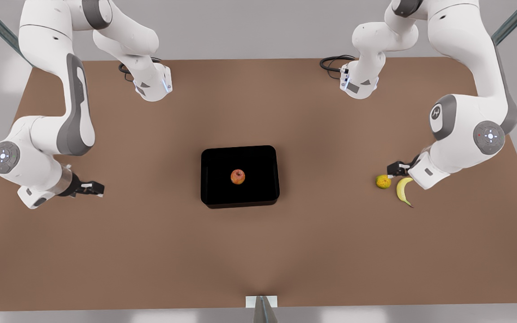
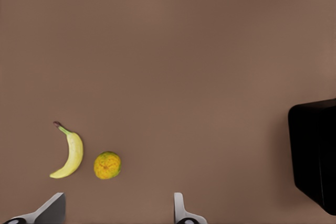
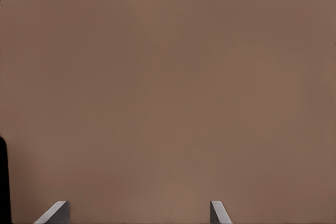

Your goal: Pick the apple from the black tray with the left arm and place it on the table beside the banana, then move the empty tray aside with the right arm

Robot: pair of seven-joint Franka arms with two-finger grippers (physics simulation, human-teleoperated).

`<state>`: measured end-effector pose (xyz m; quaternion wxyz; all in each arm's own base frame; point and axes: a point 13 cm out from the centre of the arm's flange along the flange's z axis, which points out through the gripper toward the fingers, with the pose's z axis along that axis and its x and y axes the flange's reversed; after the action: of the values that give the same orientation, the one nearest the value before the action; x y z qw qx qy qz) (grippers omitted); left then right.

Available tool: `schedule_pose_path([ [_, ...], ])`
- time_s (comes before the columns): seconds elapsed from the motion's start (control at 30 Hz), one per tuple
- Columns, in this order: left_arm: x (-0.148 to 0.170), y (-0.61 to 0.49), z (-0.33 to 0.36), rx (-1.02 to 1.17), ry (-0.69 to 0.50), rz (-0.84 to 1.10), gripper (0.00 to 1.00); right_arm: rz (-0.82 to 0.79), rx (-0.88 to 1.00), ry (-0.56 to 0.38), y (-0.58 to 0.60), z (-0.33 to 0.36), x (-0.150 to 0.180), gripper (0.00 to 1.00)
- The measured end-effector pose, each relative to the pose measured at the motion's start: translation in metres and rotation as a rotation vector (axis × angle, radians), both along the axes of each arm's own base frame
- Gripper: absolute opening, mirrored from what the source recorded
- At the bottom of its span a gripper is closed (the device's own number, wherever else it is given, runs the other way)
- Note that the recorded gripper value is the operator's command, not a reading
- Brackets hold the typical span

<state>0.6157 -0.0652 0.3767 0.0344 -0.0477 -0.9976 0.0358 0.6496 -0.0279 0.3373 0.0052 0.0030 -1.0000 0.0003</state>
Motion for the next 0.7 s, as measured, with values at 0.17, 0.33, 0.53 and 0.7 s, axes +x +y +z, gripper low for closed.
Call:
schedule_pose_path([
  [0.17, 0.014, -0.077, -0.007, -0.015, -0.032, -0.089, 1.0, -0.016, -0.003, -0.036, -0.002, -0.002, 0.016, 1.0],
  [0.33, -0.062, -0.305, -0.053, 0.009, -0.013, -0.307, 1.0, -0.038, 0.016, 0.024, -0.009, -0.083, 0.05, 1.0],
  [0.53, -0.101, -0.386, -0.124, 0.057, 0.008, -0.204, 1.0, -0.054, 0.003, -0.045, -0.013, 0.006, 0.052, 1.0],
  [0.7, -0.093, -0.46, -0.153, 0.051, -0.085, -0.088, 1.0, -0.06, 0.004, 0.005, -0.011, 0.021, 0.038, 1.0],
])
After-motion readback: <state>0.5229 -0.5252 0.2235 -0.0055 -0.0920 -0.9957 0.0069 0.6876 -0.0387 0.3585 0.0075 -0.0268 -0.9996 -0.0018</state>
